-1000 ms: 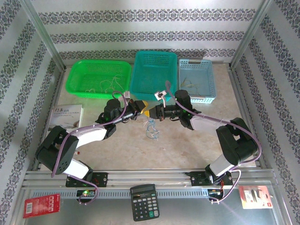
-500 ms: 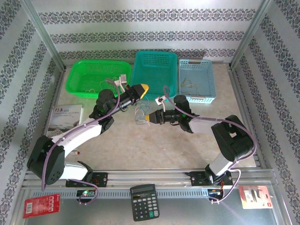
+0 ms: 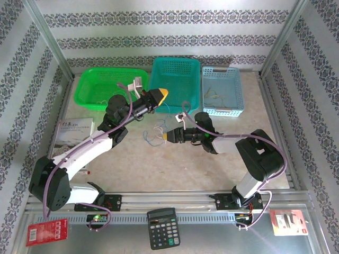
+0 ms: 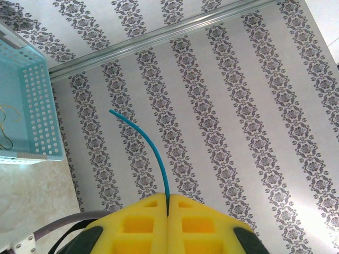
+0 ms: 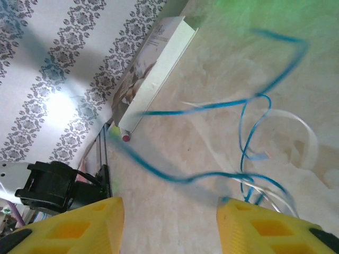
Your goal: Untangle the cables
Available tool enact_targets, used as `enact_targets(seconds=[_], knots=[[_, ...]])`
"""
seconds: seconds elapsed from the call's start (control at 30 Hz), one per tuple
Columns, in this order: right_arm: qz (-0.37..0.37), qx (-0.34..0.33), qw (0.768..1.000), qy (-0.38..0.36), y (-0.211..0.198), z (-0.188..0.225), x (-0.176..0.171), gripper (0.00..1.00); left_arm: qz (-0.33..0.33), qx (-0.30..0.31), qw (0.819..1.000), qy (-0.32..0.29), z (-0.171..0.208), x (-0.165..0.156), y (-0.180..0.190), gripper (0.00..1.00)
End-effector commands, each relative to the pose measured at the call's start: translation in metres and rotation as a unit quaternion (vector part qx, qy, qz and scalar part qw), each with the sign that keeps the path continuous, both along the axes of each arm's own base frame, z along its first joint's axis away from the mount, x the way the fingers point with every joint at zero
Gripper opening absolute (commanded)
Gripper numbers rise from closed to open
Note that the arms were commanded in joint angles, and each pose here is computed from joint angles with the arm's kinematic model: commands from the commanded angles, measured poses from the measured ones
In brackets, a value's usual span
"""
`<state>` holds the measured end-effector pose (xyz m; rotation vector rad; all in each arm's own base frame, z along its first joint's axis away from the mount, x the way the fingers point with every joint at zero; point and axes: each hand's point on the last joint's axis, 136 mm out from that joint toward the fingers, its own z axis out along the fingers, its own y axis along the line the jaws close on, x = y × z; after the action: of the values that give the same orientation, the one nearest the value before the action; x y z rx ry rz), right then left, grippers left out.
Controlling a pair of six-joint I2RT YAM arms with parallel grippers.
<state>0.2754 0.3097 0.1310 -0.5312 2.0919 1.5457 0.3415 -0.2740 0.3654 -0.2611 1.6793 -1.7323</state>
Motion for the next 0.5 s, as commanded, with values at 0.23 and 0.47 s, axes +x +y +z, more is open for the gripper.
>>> enact_targets(seconds=[0.23,0.47], knots=[[-0.029,0.001,0.999,-0.040,0.004,0.008,0.020,0.54,-0.014,-0.004,0.999,-0.030,0.028,-0.005,-0.011,0.00],[-0.094,-0.029,0.995,-0.035,-0.005,-0.016,0.041,0.54,-0.023,-0.020,0.999,-0.045,0.053,-0.007,-0.015,0.00]])
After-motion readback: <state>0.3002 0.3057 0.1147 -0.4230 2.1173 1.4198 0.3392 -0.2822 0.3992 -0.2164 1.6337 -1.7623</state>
